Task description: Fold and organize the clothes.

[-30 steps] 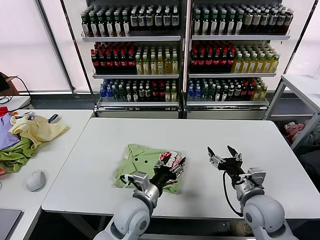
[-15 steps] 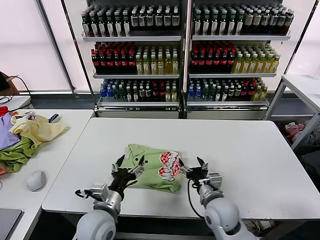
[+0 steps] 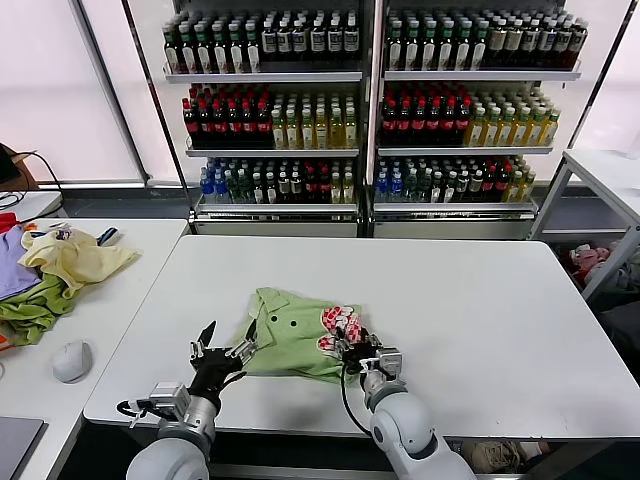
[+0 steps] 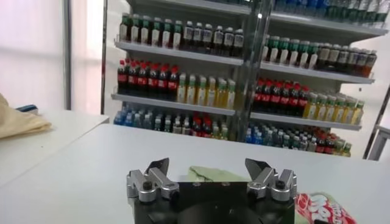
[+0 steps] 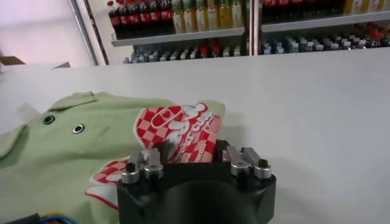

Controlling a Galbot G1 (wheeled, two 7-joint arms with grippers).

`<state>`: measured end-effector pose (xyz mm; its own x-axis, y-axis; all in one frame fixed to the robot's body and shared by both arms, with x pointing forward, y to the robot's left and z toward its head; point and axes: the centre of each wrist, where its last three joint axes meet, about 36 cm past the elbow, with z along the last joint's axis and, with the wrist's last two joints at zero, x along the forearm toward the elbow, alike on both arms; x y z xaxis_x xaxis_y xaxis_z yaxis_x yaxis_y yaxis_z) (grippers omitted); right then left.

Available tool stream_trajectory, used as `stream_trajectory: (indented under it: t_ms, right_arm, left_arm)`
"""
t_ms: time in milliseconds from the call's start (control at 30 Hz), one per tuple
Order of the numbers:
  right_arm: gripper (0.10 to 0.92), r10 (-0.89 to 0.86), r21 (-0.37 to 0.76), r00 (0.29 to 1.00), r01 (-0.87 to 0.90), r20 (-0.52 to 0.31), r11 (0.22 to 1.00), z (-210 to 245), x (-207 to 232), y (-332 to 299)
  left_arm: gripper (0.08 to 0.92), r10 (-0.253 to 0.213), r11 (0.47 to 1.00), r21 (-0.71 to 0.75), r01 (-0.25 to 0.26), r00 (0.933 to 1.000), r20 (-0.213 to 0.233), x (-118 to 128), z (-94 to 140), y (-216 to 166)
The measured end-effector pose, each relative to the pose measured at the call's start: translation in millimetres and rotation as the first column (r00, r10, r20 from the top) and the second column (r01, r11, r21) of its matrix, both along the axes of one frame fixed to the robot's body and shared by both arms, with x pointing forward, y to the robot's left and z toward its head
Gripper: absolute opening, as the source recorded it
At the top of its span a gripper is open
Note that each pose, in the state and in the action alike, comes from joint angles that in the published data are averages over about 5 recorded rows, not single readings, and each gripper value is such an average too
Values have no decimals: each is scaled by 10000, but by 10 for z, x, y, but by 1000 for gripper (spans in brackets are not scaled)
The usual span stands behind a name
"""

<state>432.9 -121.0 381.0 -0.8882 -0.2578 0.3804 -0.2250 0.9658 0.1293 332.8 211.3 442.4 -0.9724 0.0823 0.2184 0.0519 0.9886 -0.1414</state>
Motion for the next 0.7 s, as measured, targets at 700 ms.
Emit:
stream_trajectory:
  t_ms: [700]
  right_arm:
    - [251, -161, -2278, 9843, 566, 1759, 9721, 219, 749, -1126]
  left_arm:
    - [823, 5, 9998, 201, -3, 9999, -100, -146, -26, -20]
